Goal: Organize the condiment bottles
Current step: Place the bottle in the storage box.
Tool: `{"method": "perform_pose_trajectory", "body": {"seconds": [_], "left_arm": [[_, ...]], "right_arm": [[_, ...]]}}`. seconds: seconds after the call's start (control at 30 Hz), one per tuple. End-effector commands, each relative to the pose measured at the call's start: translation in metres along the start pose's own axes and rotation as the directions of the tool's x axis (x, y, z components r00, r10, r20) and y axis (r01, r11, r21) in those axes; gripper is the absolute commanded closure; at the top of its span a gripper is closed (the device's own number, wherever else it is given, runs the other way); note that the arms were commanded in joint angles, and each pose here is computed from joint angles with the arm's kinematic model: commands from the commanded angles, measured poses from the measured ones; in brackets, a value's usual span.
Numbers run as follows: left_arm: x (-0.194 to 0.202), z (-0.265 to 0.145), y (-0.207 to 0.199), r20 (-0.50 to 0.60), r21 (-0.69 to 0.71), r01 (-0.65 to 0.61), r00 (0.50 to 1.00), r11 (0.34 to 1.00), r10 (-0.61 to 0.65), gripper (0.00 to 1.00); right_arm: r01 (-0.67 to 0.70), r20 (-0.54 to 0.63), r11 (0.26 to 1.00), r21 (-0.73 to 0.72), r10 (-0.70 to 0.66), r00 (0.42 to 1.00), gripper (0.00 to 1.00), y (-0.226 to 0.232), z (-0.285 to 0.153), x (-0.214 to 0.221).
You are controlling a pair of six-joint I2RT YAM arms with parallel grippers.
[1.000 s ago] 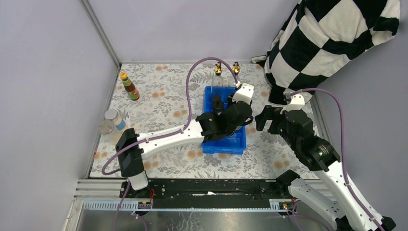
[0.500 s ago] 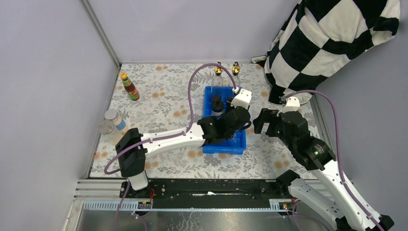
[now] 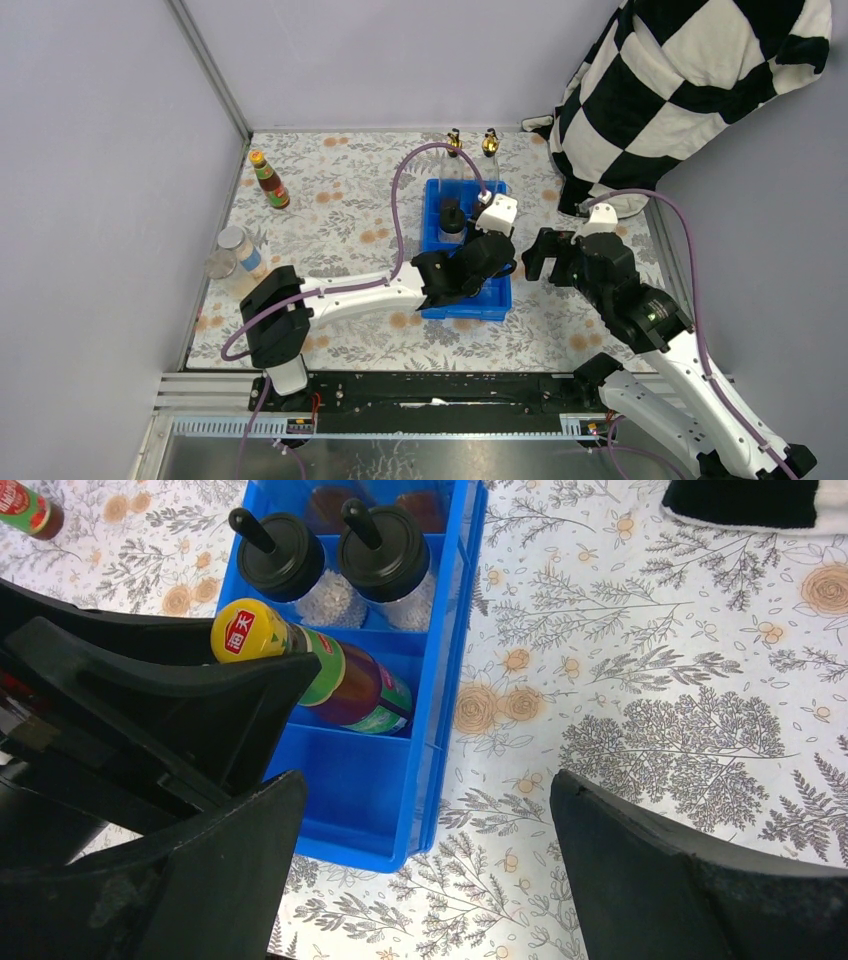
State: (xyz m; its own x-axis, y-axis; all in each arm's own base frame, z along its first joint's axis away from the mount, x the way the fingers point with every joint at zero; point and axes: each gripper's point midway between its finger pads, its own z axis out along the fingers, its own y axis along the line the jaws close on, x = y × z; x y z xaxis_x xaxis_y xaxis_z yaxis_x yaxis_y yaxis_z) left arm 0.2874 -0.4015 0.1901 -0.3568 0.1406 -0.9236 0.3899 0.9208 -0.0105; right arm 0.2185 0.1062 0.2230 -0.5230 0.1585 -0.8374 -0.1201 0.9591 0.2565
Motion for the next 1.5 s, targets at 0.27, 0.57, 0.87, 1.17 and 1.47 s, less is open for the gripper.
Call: {"method": "perform_pose_trajectory", "body": {"seconds": [0.27,0.57,0.87,1.17,1.47], "left_arm": [[-0.019,0.001,-0.013,0.107,0.062,0.154,0.981,0.986,-0.160,0.87],[-0.005,0.001,-0.013,0.057,0.054,0.151,0.986,0.987,-0.154,0.51],[0.004,-0.005,-0.019,-0.010,0.044,0.117,0.993,0.992,-0.117,0.36],[-0.003,-0.035,-0.024,-0.018,0.017,0.079,0.997,0.997,-0.079,0.31],[-0.028,-0.089,-0.023,0.052,-0.003,0.045,0.998,0.999,-0.045,0.01]], "right_arm": [[-0.015,-0.006,0.999,-0.045,0.015,1.000,0.00,0.009,0.004,0.004],[-0.015,-0.015,0.998,-0.053,0.014,1.000,0.00,0.010,0.006,0.007],[-0.015,-0.024,0.998,-0.064,0.014,1.000,0.00,0.013,0.009,0.009],[-0.013,-0.031,0.998,-0.065,0.011,0.999,0.00,0.013,0.010,0.011],[-0.020,-0.038,0.996,-0.087,0.017,0.999,0.00,0.020,0.013,0.009]]}}
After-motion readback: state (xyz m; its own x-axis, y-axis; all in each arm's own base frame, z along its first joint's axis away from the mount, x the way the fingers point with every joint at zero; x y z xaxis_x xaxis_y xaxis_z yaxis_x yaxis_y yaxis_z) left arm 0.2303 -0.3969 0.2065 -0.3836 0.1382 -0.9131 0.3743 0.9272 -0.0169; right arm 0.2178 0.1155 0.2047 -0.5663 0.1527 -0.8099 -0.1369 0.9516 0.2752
